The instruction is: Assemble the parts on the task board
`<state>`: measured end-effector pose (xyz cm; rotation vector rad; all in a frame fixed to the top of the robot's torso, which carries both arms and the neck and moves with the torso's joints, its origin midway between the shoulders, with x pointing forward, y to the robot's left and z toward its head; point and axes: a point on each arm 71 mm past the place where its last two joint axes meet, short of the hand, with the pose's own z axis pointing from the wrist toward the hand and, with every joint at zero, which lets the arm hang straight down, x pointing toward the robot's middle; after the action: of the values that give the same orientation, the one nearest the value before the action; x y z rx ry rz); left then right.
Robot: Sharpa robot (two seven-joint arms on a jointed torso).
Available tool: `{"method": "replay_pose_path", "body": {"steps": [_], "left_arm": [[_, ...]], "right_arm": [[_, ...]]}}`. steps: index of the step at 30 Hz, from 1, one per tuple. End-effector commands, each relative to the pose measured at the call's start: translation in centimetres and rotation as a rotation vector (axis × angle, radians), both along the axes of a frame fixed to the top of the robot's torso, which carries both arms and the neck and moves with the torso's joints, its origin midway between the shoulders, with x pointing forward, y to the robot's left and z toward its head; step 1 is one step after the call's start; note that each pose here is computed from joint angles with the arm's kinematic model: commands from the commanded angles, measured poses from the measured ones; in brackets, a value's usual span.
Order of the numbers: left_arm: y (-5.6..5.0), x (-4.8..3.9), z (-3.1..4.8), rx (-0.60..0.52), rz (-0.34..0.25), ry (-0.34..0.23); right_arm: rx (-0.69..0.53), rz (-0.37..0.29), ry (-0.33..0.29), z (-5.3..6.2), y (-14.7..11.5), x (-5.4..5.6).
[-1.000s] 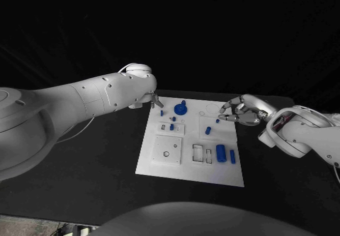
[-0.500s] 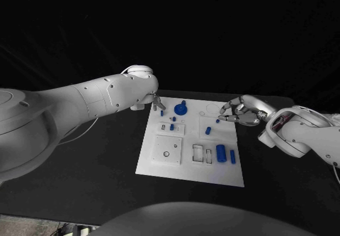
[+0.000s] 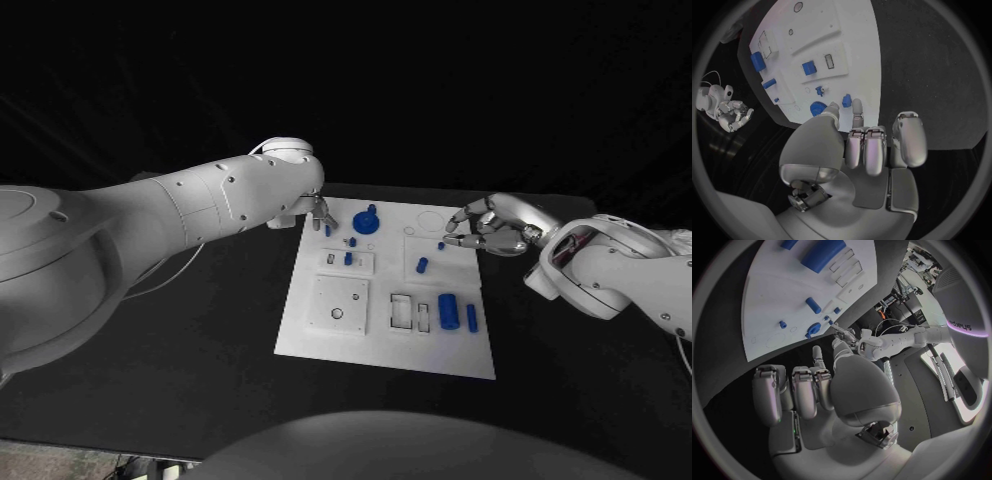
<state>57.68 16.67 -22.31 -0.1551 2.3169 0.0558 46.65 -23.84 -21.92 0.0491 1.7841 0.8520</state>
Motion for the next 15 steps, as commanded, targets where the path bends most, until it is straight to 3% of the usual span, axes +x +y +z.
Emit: {"method": "replay_pose_path", "body": {"steps": [1,15], "left_arm": [[-0.20,-0.02,-0.09,0.014,-0.019,0.010],[-0.25,-0.03,-0.35,-0.001,-0.017,0.019]], "right_arm": [[-0.006,0.008,0.010,-0.11,0.06,-0.08],[-0.008,0.006,0.011,-0.13,0.03,-0.06]]}}
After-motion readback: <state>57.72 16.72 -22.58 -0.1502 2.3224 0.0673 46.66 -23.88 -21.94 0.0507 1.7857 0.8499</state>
